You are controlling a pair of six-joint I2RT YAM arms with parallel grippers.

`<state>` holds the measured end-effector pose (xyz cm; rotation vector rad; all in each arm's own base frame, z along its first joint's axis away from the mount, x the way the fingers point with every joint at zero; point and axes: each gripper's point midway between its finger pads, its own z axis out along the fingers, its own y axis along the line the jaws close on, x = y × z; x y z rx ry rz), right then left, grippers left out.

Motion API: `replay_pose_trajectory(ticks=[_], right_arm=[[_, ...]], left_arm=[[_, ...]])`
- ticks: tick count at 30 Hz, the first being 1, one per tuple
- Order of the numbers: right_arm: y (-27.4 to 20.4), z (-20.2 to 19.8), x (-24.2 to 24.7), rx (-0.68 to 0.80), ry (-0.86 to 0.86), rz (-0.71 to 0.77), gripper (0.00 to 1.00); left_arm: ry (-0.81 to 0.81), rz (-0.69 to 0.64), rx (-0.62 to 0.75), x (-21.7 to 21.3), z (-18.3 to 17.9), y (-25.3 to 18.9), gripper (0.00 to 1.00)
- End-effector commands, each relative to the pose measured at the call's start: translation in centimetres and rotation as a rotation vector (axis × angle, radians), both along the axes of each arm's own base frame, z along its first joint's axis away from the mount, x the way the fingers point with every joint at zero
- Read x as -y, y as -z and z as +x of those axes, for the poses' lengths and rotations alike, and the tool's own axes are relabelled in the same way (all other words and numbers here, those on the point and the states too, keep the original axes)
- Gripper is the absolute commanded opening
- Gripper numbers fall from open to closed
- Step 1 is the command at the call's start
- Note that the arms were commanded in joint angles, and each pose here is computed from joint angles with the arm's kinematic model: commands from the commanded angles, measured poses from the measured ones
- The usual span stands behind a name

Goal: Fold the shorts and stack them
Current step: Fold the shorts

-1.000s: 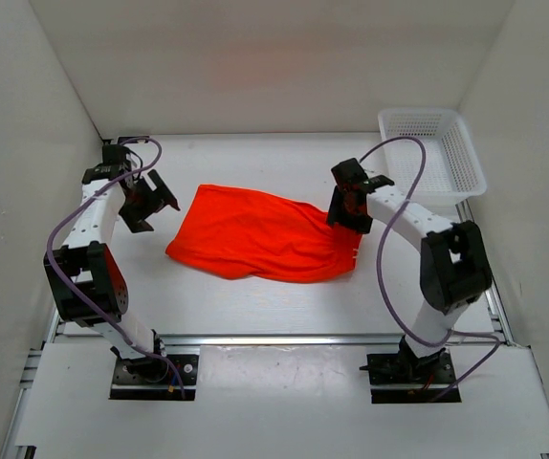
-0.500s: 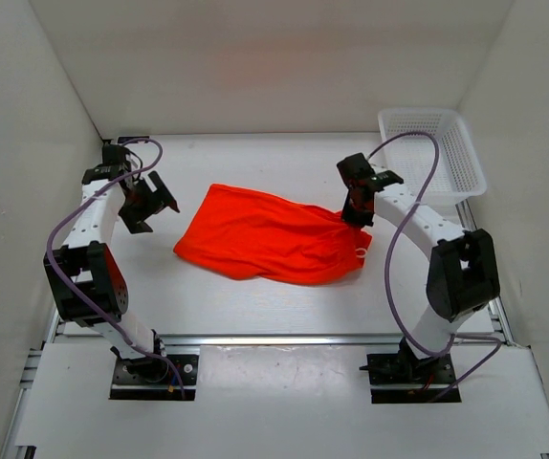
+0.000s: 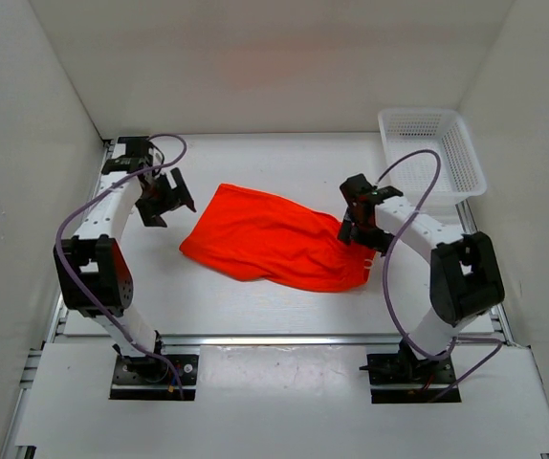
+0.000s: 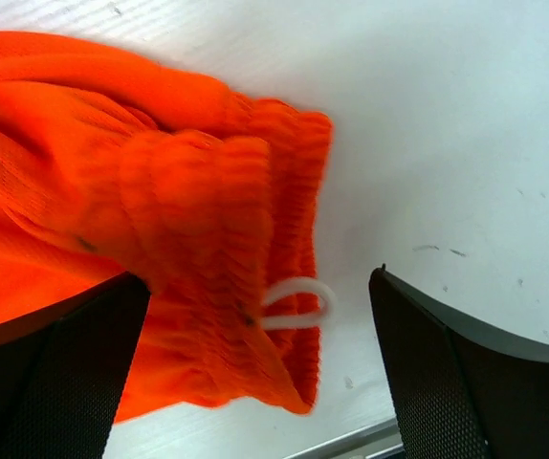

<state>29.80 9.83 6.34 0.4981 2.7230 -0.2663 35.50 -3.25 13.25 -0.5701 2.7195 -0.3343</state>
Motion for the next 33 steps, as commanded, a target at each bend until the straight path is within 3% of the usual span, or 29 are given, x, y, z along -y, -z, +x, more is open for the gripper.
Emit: replay_pose_trajectory(ticks=[1,3,4,6,10,16,19,20,22,26,29,30,32,33], right_arm=[[-2.5,-0.8,2.0,0.073,0.052,0.013,0.99],[-2.6,-0.8,1.9,0.102,0.047,0.106,0.99],[-0.8,-2.4,1.3,0.039,0.045,0.232,0.99],[-0.6,-1.8,0.3,0.094,0.022,0.385,0.99],[1.4,-2.8,-0.9,0.068,0.007,0.559,0.99],[4.2,-3.7,-1.3,0.035,0.018,0.601,0.96],[5.9,-3.9,-1.5,0.001,0.024,0.607,0.84],[6.1,-4.1,-1.4,0.002,0.024,0.607,0.74],[6.5,-3.8,-1.5,0.004,0.023,0.607,0.63],[7.0,-3.3,-1.3,0.013,0.019,0.604,0.56],[7.3,-3.0,-1.2,0.014,-0.01,0.595,0.33],[6.7,-2.3,-1.3,0.026,-0.023,0.593,0.15],[6.4,-2.3,-0.9,0.011,-0.024,0.564,0.01],[6.3,-2.2,-0.7,0.009,-0.032,0.537,0.01]], left_arm=[[0.072,0.028,0.041,1.5,1.6,-1.1,1.0],[0.081,0.036,0.035,1.8,2.1,-1.1,1.0],[0.081,0.036,0.033,1.8,2.3,-1.0,1.0],[0.081,0.036,0.029,1.9,2.6,-0.8,1.0],[0.068,0.067,0.01,1.3,3.3,0.1,1.0],[0.061,0.086,0.002,1.0,4.5,0.8,1.0],[0.065,0.077,-0.018,1.2,5.3,2.0,1.0],[0.066,0.077,-0.039,1.2,5.5,2.9,1.0],[0.067,0.077,-0.056,1.2,5.7,4.0,1.0],[0.073,0.09,-0.092,1.0,5.8,5.8,1.0],[0.07,0.101,-0.097,0.8,6.0,6.6,1.0],[0.061,0.101,-0.108,0.4,5.9,7.0,1.0],[0.044,0.088,-0.124,0.2,5.5,7.6,1.0],[0.039,0.074,-0.124,0.0,5.6,7.6,1.0]])
